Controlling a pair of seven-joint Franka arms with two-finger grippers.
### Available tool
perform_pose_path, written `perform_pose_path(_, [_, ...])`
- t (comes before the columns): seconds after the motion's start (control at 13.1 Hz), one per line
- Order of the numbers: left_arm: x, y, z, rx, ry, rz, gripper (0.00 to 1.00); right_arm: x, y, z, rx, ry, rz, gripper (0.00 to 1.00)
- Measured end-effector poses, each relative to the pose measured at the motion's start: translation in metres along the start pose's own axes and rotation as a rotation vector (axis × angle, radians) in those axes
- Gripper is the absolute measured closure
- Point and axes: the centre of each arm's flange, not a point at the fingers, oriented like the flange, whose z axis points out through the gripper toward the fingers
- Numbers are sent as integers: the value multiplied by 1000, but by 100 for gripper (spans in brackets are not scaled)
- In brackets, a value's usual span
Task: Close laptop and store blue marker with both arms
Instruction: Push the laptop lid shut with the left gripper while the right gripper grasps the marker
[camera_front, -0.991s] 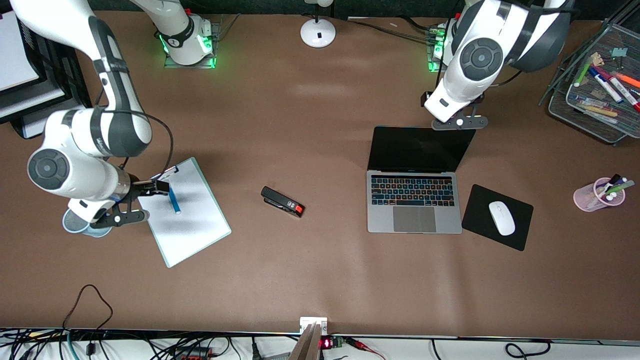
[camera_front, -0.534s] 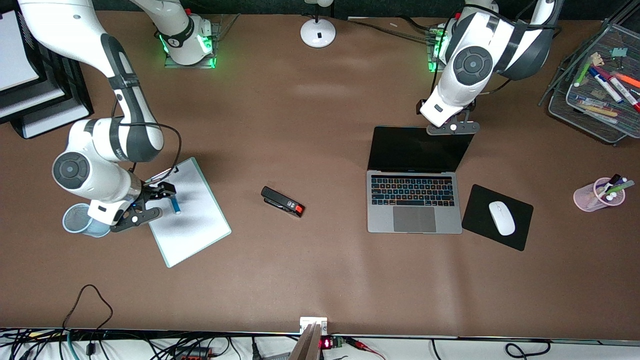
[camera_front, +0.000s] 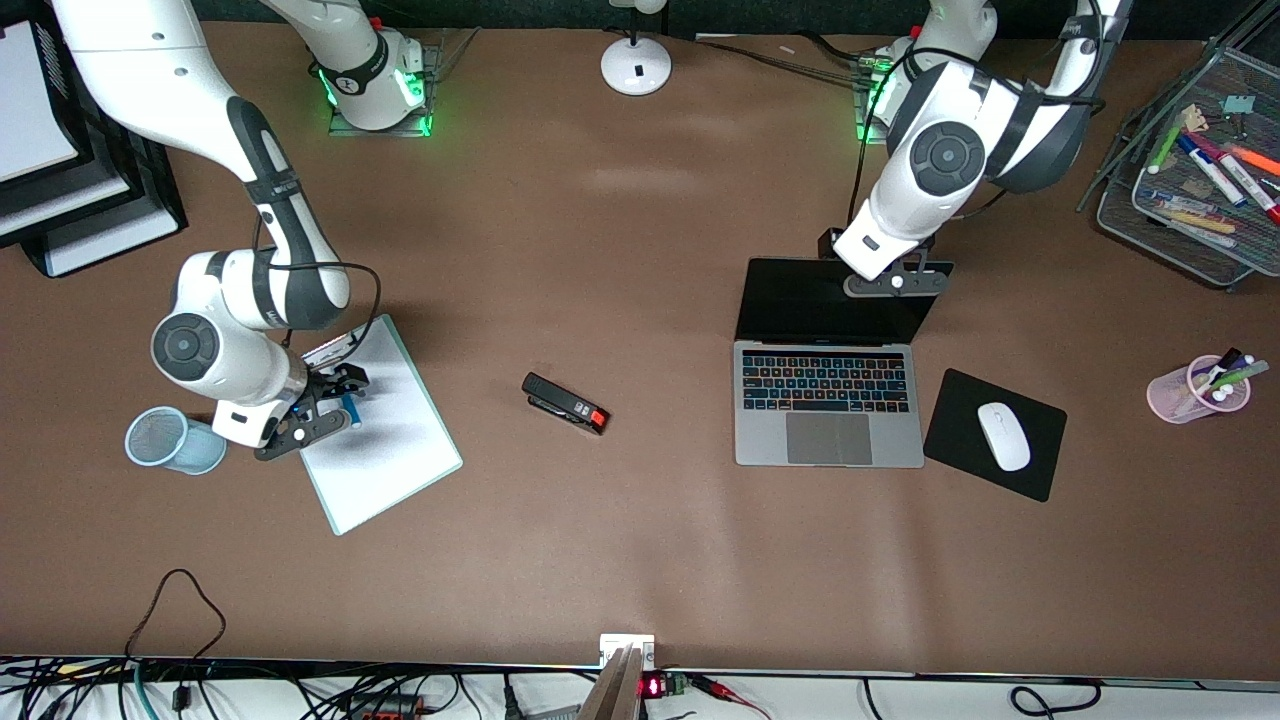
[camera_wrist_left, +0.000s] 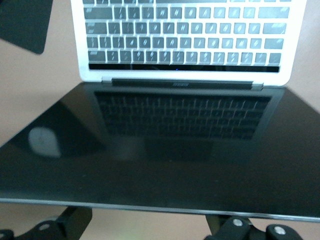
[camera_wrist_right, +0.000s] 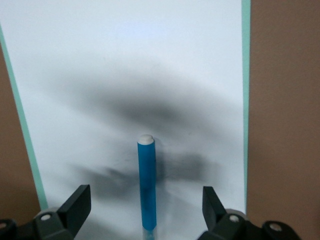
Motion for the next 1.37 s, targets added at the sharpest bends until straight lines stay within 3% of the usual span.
perform_pose_path(0.3, [44, 10, -18, -92, 30, -30, 0, 0, 0, 15, -2, 3, -1, 10])
perform_pose_path(0.53, [77, -2, 9, -160, 39, -79, 0, 1, 1, 18, -3, 12, 5, 24])
perform_pose_path(0.99, [114, -17, 12, -228, 98, -128, 0, 0, 4, 27, 21, 19, 37, 31])
perform_pose_path(1.37, [147, -24, 83, -314, 115, -188, 0, 6, 5, 26, 17, 36, 37, 34])
